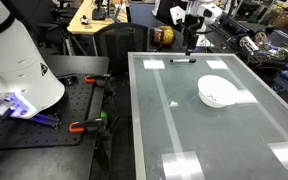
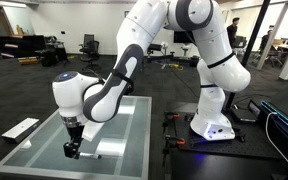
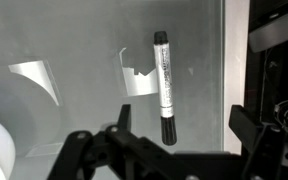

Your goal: Put the marker in the bowl

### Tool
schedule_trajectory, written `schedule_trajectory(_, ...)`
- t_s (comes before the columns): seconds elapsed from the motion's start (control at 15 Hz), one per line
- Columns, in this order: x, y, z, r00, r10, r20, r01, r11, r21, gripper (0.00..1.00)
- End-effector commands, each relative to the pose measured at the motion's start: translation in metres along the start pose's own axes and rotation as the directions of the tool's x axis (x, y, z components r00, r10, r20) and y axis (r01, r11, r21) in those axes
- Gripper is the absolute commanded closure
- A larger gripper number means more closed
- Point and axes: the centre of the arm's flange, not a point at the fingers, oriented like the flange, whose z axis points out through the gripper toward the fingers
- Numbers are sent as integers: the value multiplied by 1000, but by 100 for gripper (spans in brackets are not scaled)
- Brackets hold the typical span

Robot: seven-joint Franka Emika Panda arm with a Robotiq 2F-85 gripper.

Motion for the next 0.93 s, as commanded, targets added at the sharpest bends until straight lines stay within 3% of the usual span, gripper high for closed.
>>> schedule_trajectory(0.0,22,-6,19,1000,-6,-21,6,1000,26,0)
schedule_trajectory(0.47,32,-7,43,1000,-14,-1,14,999,39,0)
schedule_trajectory(0.6,33,-7,47,1000,-8,3,8,999,40,26)
schedule_trajectory(0.87,35,-8,51,1000,-6,4,6,999,40,58)
